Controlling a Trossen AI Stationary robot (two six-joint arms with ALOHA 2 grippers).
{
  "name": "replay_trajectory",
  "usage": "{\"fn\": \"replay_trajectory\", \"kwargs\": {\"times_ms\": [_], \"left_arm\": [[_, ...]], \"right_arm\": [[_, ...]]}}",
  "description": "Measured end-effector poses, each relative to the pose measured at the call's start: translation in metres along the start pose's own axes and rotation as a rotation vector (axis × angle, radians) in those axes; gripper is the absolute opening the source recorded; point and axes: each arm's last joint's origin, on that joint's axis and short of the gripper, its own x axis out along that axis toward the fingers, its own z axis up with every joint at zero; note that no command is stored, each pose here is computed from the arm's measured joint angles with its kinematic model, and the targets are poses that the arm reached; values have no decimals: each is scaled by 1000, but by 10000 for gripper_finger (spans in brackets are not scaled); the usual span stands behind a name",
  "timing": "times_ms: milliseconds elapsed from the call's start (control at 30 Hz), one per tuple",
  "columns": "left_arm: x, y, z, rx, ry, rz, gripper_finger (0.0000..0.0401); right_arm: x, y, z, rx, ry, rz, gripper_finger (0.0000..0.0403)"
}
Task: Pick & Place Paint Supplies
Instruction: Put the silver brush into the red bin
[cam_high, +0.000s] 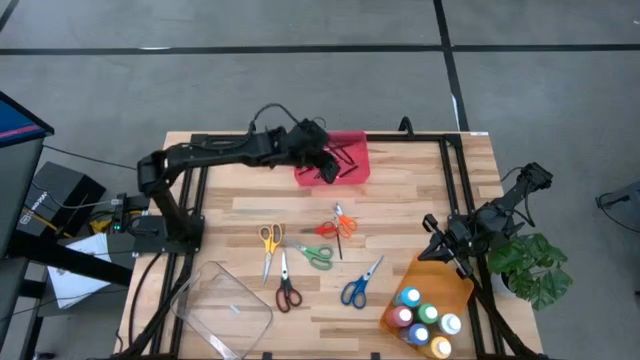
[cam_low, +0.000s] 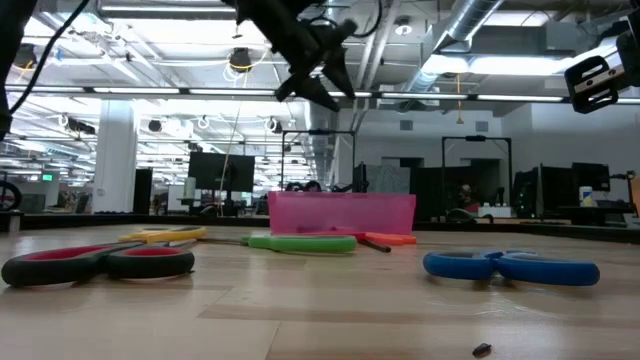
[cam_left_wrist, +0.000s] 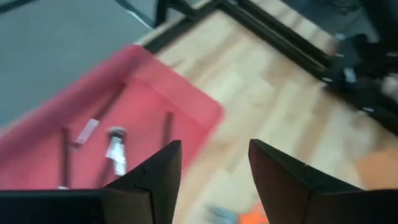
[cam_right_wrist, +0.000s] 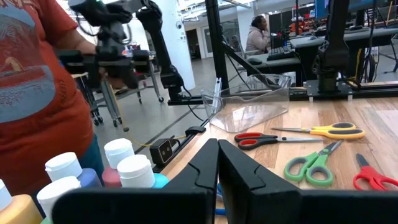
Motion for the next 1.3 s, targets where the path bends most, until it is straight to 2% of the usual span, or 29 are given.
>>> {"fn": "replay_trajectory", "kwargs": {"times_ms": [67, 167, 267, 633, 833, 1033, 1300], "left_arm": [[-2, -12, -6, -38, 14, -19, 181], [1, -28, -17, -166, 45, -23, 175], [12, -40, -33, -254, 100, 4, 168], [68, -70, -97, -302, 335, 29, 163], [85, -72, -115, -334, 379, 70, 163], [95, -64, -120, -365, 406, 117, 163], [104, -64, -129, -397, 438, 116, 163]], "right_arm": [[0, 0, 0, 0, 0, 0, 8], [0, 0, 0, 0, -1, 0, 8], [0, 0, 0, 0, 0, 0, 8], [0, 0, 0, 0, -1, 0, 8], [0, 0, 0, 0, -1, -1, 8], [0, 0, 0, 0, -1, -1, 8], [0, 0, 0, 0, -1, 0, 9]]}}
